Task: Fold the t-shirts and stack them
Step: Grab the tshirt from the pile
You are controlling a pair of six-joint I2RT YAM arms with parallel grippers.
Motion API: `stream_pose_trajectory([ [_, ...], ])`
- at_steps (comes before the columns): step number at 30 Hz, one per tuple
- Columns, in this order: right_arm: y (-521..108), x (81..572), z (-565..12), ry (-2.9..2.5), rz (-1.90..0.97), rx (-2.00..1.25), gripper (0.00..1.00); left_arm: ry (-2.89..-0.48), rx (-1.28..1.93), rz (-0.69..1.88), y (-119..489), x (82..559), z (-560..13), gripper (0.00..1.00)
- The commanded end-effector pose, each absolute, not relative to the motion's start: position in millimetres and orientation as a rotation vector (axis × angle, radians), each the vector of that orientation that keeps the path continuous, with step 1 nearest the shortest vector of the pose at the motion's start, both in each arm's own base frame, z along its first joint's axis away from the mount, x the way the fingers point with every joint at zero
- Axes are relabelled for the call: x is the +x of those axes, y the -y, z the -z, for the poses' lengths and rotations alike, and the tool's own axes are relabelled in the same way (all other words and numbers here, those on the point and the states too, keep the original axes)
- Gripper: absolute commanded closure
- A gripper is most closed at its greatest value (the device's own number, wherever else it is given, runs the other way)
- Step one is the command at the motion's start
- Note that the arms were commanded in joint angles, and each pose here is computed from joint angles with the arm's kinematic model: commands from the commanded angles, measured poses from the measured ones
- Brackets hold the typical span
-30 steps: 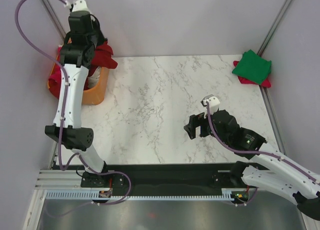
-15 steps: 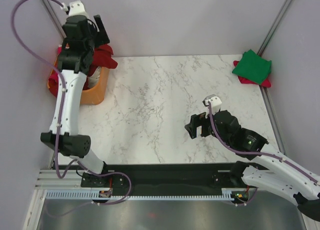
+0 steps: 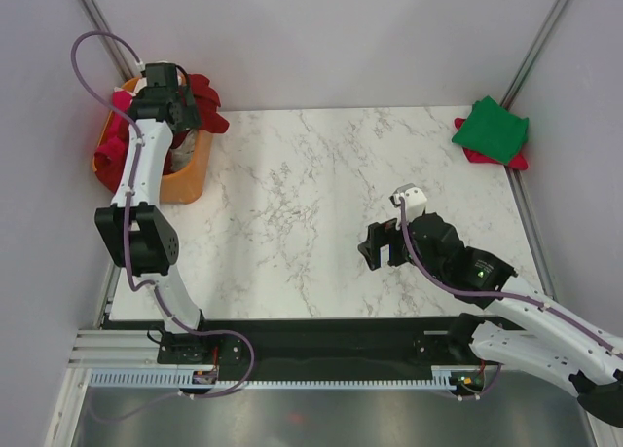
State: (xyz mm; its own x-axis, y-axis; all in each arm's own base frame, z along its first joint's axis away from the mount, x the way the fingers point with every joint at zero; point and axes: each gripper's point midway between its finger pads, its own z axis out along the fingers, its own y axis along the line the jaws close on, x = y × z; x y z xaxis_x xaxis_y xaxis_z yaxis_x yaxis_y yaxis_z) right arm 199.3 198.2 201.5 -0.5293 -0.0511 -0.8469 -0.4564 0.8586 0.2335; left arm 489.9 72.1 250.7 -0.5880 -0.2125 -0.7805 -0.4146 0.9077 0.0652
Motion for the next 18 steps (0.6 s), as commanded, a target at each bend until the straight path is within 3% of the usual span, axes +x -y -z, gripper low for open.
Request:
stream_pose_trajectory([
  [1, -198, 201, -203, -2.07, -0.537, -0.37, 0.02, -2.169, -0.47, -0.342, -80, 497, -260, 0.13],
  [18, -199, 202, -197, -2.089, -0.524, -0.377, 0.02, -2.173, -0.588, -0.55, -104, 457, -242, 0.21],
])
